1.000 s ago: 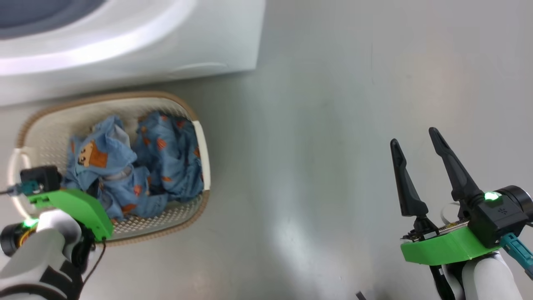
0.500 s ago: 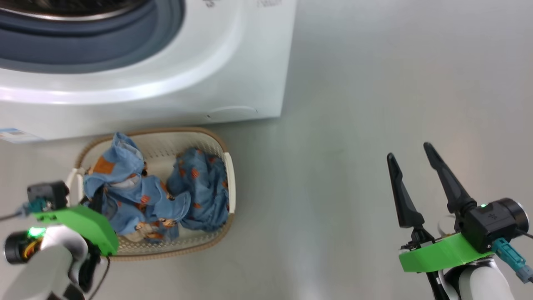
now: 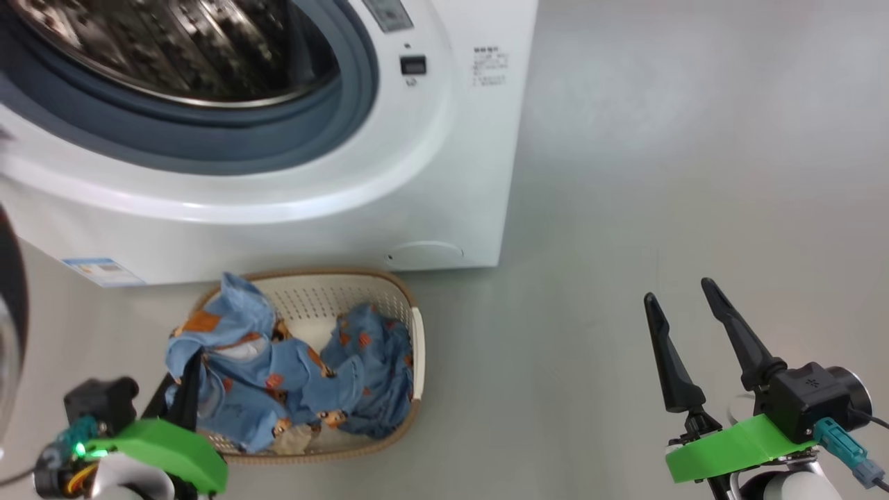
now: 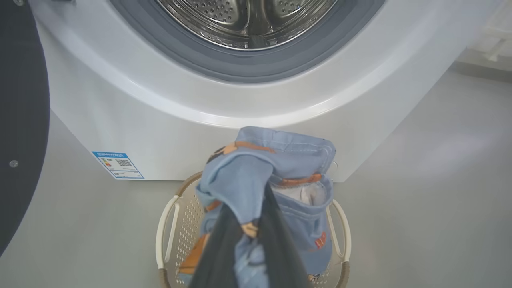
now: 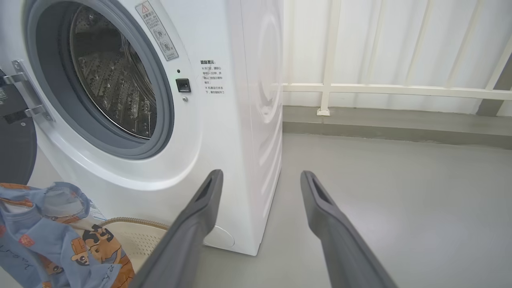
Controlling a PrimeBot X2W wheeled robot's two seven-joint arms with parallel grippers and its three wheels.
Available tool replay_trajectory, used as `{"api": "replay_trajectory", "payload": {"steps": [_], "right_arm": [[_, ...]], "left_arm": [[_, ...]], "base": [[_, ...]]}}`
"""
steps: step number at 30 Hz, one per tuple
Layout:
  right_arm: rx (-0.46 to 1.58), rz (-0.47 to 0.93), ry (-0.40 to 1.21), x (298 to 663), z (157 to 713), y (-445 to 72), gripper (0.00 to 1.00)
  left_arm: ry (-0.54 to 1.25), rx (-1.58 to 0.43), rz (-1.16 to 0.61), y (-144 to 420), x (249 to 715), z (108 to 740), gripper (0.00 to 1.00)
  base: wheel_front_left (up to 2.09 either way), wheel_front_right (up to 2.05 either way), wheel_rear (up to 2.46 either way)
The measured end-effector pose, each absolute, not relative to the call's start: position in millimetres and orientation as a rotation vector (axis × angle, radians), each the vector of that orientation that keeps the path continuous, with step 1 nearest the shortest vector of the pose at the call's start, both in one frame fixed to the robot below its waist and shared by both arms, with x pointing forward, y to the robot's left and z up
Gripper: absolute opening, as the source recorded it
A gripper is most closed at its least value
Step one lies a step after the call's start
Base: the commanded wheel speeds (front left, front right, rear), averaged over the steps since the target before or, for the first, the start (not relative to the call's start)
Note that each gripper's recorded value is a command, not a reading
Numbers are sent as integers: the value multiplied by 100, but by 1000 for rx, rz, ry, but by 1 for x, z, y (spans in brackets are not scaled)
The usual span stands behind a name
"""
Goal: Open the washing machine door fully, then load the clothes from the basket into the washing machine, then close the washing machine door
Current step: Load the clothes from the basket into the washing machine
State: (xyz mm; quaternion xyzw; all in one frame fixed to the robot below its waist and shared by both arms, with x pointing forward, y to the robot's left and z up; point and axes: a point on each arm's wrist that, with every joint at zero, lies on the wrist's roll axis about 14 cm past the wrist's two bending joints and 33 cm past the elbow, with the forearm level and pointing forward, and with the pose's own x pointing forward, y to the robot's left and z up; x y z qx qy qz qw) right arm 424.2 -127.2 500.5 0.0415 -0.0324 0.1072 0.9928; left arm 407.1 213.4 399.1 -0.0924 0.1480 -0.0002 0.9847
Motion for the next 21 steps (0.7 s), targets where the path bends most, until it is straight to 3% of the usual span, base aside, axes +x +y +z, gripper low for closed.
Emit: {"api": "replay_trajectory", "payload": {"steps": [21], "right_arm": [[150, 220, -141, 387, 531, -126, 100]], "left_arm": [[32, -234, 15, 208, 357, 474, 0]], "base": [[0, 0, 0]]}}
